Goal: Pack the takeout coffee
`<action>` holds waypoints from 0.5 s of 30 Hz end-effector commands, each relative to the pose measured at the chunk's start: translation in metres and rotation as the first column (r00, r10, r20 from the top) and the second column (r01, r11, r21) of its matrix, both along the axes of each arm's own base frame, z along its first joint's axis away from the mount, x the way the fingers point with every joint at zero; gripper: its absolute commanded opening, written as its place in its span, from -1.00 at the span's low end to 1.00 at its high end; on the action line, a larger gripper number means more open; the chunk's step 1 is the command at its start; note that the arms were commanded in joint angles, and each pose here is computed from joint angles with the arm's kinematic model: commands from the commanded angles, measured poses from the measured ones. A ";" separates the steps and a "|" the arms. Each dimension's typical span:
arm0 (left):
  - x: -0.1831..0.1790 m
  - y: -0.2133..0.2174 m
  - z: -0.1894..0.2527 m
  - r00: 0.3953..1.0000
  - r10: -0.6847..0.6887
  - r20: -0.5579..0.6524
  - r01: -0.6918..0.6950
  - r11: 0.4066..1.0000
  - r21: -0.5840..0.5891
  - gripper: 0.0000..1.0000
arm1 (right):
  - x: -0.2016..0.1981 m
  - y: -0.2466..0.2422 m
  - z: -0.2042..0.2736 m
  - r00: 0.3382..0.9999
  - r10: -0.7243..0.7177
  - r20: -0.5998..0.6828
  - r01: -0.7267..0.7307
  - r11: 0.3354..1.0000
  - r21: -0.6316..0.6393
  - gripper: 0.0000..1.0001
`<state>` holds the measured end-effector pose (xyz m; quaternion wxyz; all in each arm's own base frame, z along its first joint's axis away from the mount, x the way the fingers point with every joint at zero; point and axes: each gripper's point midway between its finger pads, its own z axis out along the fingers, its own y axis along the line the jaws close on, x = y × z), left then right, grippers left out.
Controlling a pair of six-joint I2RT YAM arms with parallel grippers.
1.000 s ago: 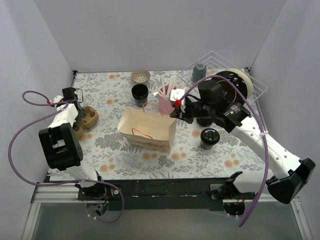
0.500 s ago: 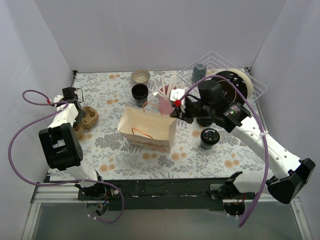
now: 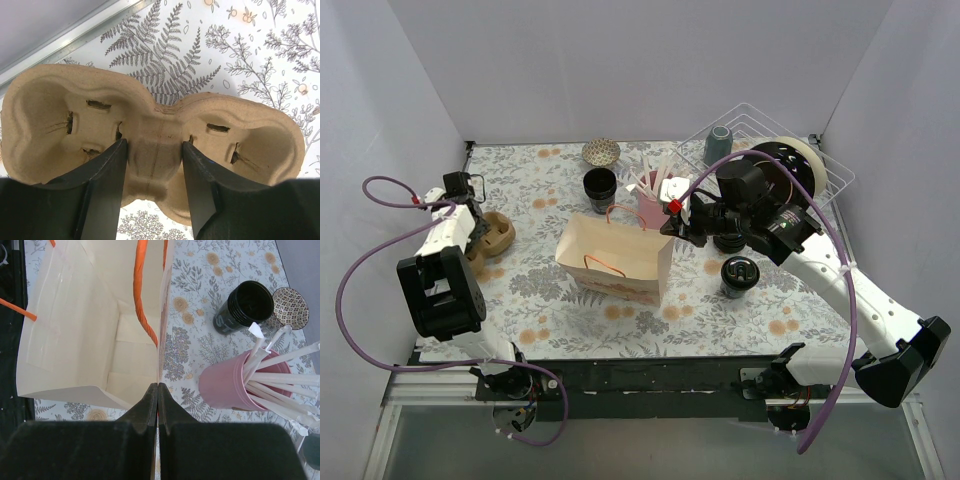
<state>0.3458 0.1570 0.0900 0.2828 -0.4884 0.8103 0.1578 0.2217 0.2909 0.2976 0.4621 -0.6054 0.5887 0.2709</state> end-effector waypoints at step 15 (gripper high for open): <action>0.014 0.004 0.025 0.997 0.002 0.075 -0.003 1.000 0.014 -0.03 | 0.002 0.003 0.009 1.000 0.007 0.018 -0.007 1.000 0.019 -0.97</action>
